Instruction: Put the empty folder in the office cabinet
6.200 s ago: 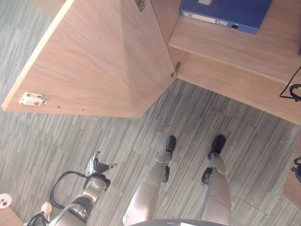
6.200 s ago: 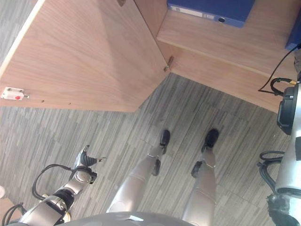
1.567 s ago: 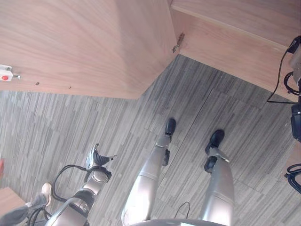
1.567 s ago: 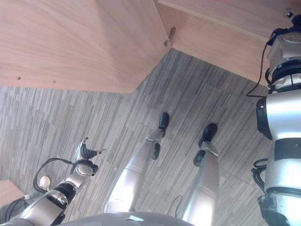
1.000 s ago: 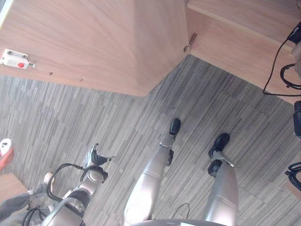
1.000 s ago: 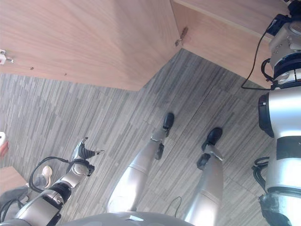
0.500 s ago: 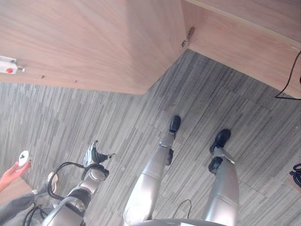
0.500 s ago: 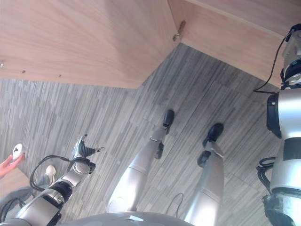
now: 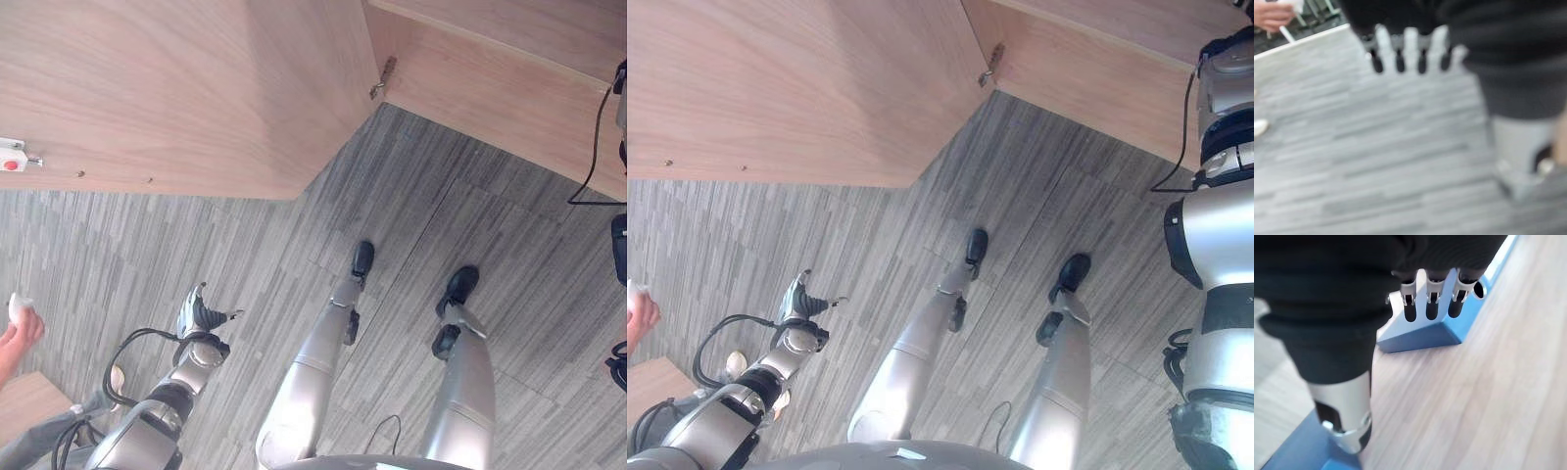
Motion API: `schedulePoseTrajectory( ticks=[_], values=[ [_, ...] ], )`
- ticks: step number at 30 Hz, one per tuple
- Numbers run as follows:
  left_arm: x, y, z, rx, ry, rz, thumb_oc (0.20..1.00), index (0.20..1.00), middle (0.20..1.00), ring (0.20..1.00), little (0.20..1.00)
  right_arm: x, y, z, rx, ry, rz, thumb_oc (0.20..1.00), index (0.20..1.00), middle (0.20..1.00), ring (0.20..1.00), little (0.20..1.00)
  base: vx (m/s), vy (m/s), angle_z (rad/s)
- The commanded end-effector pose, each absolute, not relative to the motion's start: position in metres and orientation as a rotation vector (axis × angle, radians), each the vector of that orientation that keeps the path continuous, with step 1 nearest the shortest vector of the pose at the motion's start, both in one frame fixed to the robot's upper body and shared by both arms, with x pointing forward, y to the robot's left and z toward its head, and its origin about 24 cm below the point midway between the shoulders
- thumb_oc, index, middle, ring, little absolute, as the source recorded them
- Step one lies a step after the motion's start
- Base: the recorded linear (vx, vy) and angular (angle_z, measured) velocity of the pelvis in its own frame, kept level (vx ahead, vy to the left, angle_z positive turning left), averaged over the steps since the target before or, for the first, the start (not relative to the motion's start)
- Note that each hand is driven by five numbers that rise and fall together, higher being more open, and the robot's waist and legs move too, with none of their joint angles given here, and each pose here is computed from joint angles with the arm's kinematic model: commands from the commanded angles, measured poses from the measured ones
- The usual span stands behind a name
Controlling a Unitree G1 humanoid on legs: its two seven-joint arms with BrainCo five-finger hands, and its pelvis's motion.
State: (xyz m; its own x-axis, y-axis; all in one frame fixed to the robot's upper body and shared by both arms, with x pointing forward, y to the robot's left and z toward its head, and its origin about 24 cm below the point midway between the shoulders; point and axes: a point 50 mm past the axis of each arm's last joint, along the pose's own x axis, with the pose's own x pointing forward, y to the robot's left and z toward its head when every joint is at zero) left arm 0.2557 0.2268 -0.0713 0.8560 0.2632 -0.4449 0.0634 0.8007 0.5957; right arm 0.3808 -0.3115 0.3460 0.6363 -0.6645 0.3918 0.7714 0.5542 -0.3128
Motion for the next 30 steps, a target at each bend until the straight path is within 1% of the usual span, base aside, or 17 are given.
schedulePoseTrajectory(
  ticks=[1, 3, 9, 13, 14, 17, 20, 22, 25, 30],
  values=[
    [0.25, 0.259, -0.066, 0.713, 0.545, 0.217, 1.0, 1.0, 1.0, 1.0, 1.0, 0.376, -0.292, 0.386, -0.715, -0.424, -0.823, 1.0, 1.0, 1.0, 1.0, 1.0, 0.0, 0.0, 0.0],
    [0.252, 0.26, -0.064, 0.725, 0.537, 0.215, 1.0, 1.0, 1.0, 1.0, 1.0, 0.379, -0.278, 0.392, -0.817, -0.463, -0.784, 1.0, 1.0, 1.0, 1.0, 1.0, 0.0, 0.0, 0.0],
    [0.253, 0.262, -0.063, 0.743, 0.535, 0.21, 1.0, 1.0, 1.0, 1.0, 1.0, 0.38, -0.269, 0.399, -0.869, -0.486, -0.772, 1.0, 1.0, 1.0, 1.0, 1.0, 0.0, 0.0, 0.0],
    [0.252, 0.261, -0.064, 0.717, 0.536, 0.223, 1.0, 1.0, 1.0, 1.0, 1.0, 0.375, -0.291, 0.39, -0.832, -0.403, -0.861, 1.0, 1.0, 1.0, 1.0, 1.0, 0.0, 0.0, 0.0],
    [0.252, 0.261, -0.064, 0.717, 0.536, 0.223, 1.0, 1.0, 1.0, 1.0, 1.0, 0.375, -0.291, 0.39, -0.832, -0.403, -0.862, 1.0, 1.0, 1.0, 1.0, 1.0, 0.0, 0.0, 0.0],
    [0.25, 0.258, -0.066, 0.702, 0.542, 0.229, 1.0, 1.0, 1.0, 1.0, 1.0, 0.367, -0.312, 0.382, -0.818, -0.348, -0.962, 1.0, 1.0, 1.0, 1.0, 1.0, 0.0, 0.0, 0.0],
    [0.251, 0.254, -0.067, 0.69, 0.537, 0.24, 1.0, 1.0, 1.0, 1.0, 1.0, 0.352, -0.345, 0.366, -0.715, -0.26, -1.125, 1.0, 1.0, 1.0, 1.0, 1.0, 0.0, 0.0, 0.0],
    [0.253, 0.25, -0.066, 0.67, 0.535, 0.261, 1.0, 1.0, 1.0, 1.0, 1.0, 0.34, -0.368, 0.348, -0.542, -0.178, -1.231, 1.0, 1.0, 1.0, 1.0, 1.0, 0.0, 0.0, 0.0],
    [0.255, 0.251, -0.066, 0.663, 0.54, 0.276, 1.0, 1.0, 1.0, 1.0, 1.0, 0.34, -0.372, 0.34, -0.457, -0.154, -1.234, 1.0, 1.0, 1.0, 1.0, 1.0, 0.0, 0.002, -0.03],
    [0.261, 0.258, -0.061, 0.642, 0.553, 0.32, 1.0, 1.0, 1.0, 1.0, 1.0, 0.355, -0.359, 0.329, -0.318, -0.159, -1.099, 1.0, 1.0, 1.0, 1.0, 1.0, 0.01, 0.0, -0.04]
  ],
)
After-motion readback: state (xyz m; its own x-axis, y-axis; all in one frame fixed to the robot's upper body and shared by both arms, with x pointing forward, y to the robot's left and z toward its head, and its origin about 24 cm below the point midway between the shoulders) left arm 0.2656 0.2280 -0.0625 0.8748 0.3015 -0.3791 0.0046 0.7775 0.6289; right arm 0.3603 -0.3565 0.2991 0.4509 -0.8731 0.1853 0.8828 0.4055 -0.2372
